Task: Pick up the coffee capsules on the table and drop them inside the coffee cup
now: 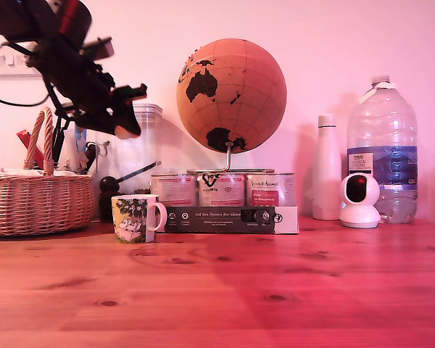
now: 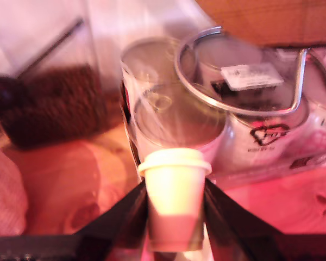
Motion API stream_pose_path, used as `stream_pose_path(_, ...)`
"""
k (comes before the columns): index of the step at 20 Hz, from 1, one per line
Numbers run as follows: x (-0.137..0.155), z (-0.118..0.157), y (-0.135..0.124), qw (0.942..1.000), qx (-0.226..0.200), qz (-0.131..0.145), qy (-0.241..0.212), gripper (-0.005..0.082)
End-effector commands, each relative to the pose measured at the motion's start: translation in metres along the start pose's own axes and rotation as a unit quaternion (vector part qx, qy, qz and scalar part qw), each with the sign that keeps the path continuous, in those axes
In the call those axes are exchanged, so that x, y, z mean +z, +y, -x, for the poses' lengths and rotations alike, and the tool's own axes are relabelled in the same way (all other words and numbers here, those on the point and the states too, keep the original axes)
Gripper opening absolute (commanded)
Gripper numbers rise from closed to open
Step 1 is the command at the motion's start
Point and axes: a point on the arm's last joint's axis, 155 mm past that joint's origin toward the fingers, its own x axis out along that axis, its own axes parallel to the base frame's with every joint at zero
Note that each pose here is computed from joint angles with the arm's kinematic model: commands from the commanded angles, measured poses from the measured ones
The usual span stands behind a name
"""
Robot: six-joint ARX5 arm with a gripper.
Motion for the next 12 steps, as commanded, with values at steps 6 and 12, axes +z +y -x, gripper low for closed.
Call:
stream_pose_path(6,-0.034,-0.034,0.009,0.9971,-0.002,0.014,0.075,0.0125)
stream_pose_path(12,-0.061,-0.044,0.012,0.9905,-0.001,0.022,0.136,0.0125)
